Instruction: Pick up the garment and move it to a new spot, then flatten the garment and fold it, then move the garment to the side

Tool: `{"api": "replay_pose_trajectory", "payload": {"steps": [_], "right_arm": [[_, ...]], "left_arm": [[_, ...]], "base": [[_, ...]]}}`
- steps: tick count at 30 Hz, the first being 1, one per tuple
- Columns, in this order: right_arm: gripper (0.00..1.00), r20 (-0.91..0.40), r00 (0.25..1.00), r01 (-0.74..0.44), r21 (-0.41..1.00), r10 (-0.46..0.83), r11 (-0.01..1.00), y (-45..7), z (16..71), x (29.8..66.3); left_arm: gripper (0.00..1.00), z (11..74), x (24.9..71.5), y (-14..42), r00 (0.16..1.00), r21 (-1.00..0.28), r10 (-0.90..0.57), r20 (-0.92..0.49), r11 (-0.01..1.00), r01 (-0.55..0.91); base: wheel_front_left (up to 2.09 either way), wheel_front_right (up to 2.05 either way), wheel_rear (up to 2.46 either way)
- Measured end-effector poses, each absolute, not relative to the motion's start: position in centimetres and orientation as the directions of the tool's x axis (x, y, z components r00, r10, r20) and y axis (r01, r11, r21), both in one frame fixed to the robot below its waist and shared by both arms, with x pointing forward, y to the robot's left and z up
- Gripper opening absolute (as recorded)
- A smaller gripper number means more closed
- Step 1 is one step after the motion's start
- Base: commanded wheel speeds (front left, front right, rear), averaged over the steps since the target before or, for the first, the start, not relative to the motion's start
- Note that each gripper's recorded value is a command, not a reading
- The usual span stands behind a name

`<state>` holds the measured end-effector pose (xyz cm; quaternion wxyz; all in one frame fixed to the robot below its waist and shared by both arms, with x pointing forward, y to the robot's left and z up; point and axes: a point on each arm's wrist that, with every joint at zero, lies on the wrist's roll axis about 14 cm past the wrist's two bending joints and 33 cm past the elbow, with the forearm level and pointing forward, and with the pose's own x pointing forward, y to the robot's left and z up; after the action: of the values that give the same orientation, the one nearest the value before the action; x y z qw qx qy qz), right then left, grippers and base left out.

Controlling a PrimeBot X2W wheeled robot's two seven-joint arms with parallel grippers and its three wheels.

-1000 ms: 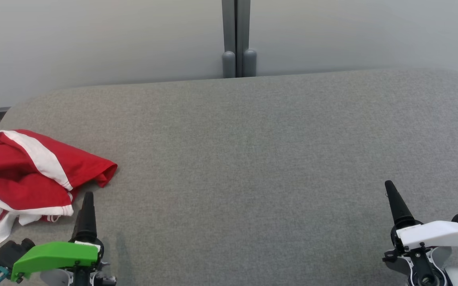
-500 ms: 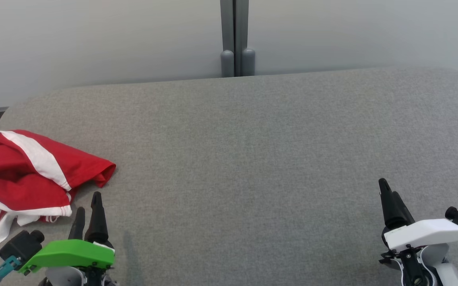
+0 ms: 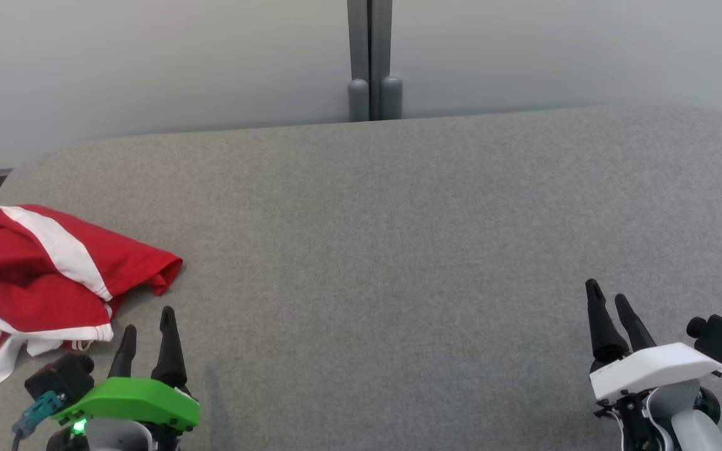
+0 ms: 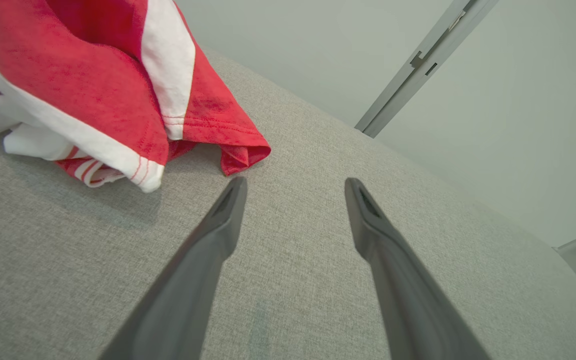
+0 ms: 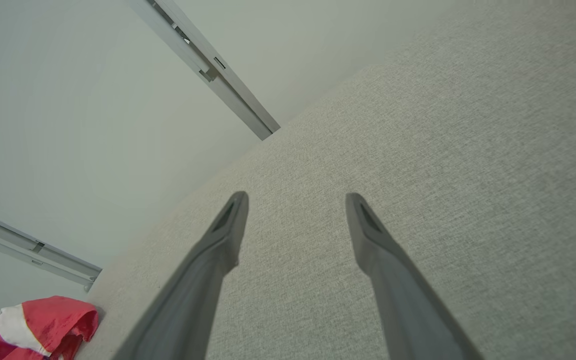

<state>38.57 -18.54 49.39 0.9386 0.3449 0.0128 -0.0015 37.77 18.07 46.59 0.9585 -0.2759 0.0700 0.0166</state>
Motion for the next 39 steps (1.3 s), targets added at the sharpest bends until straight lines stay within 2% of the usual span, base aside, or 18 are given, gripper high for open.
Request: {"api": "replay_pose_trajectory", "payload": {"steps": [15, 31, 39], "right_arm": [[1.00, 0.043, 0.999, -0.031, 0.503, 0.011, 0.864, -18.4, 51.1, 39.0], [1.00, 0.030, 0.998, -0.068, 0.348, 0.061, 0.935, -16.9, 50.2, 38.6], [1.00, 0.078, 0.996, -0.069, 0.292, 0.048, 0.954, -17.5, 51.5, 38.7]], "left_arm": [[1.00, 48.2, 38.3, 17.1, 0.996, -0.324, -0.037, -0.081, 0.946, 0.009], [1.00, 48.1, 38.1, 16.6, 0.997, -0.208, -0.041, -0.062, 0.978, 0.028], [1.00, 48.9, 38.2, 16.6, 0.999, -0.175, -0.035, -0.025, 0.984, 0.030]], "base": [[0.00, 0.00, 0.00], [0.00, 0.00, 0.00], [0.00, 0.00, 0.00]]}}
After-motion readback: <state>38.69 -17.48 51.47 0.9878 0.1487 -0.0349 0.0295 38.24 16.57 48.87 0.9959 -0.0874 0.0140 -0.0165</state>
